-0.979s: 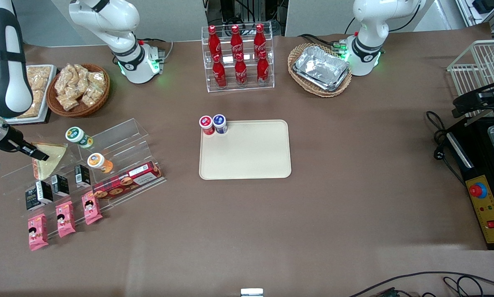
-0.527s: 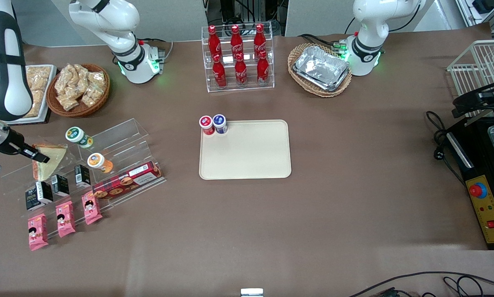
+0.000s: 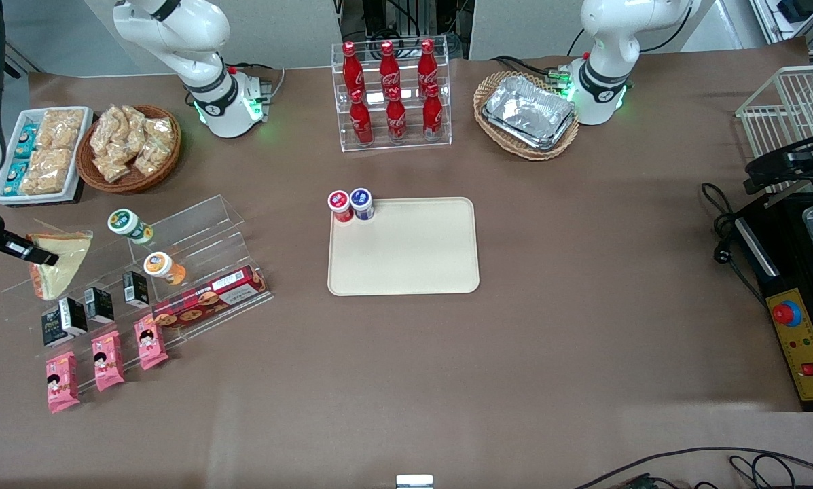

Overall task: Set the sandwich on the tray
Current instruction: 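Reach the right gripper to the wrapped sandwich in the rack and grasp it, then lift the sandwich out of the rack and carry it toward the cream tray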

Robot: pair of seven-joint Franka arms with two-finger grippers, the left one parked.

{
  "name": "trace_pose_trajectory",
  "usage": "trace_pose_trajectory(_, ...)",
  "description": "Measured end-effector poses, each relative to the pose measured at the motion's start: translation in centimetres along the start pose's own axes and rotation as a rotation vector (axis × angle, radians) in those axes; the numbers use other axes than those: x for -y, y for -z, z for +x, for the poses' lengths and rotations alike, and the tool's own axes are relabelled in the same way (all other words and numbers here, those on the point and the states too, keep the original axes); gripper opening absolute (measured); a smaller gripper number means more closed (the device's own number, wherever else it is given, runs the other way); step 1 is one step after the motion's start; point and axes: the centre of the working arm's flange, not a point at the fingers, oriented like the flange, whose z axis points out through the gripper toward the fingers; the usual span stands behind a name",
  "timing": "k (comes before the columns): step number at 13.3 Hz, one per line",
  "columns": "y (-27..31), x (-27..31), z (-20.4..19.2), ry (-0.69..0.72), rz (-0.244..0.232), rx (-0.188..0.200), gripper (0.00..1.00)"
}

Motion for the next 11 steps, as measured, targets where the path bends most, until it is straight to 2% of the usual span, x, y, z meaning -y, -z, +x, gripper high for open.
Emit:
trace_pose_trajectory(2, 3.1, 3.8, -0.4, -0.018, -0.002, 0.033, 0.37)
trace_pose_trajectory(4, 5.5, 8.2, -1.0, -0.062, -0.004, 0.050, 0.37)
trace_pose_trajectory(6, 5.8, 13.0, -2.3, -0.122, 0.002, 0.062, 0.37)
trace_pose_trajectory(9, 5.2, 20.6, -5.4, -0.226, 0.041, 0.106, 0.37)
trace_pose_trajectory(11, 4.7, 25.1, -7.8, -0.268, 0.036, 0.122, 0.37)
